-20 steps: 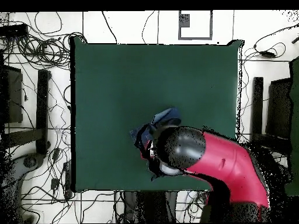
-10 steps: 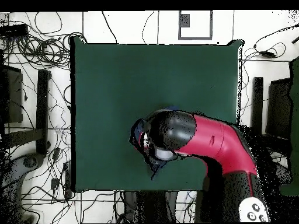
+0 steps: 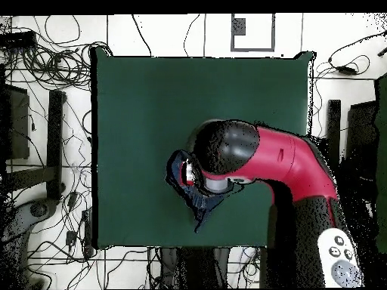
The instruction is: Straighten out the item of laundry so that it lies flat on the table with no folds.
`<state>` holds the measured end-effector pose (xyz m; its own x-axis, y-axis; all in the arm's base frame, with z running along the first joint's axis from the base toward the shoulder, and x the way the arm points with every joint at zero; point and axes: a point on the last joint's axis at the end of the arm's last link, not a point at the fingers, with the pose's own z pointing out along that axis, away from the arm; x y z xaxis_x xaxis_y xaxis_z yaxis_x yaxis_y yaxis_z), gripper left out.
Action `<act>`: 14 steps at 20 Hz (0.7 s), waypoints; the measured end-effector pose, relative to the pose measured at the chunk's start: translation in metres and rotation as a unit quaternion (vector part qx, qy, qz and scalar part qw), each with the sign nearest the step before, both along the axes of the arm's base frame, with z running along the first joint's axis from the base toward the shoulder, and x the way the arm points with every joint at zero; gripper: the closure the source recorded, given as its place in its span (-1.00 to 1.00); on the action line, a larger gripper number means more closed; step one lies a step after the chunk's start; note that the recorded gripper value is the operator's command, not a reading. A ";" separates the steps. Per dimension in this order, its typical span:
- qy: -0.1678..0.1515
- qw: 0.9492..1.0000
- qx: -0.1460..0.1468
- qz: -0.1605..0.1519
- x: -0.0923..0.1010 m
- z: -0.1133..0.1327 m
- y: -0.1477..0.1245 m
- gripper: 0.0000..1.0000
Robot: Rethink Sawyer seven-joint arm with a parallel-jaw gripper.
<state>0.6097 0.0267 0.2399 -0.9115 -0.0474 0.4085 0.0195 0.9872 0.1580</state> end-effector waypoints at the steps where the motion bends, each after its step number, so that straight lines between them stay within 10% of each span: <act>1: -0.003 1.000 0.001 0.004 0.006 0.001 0.004 1.00; 14: -0.121 0.990 -0.025 0.065 0.097 0.020 0.065 1.00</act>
<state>0.7067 0.0921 0.2598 -0.9705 -0.1556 0.1840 -0.1401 0.9856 0.0945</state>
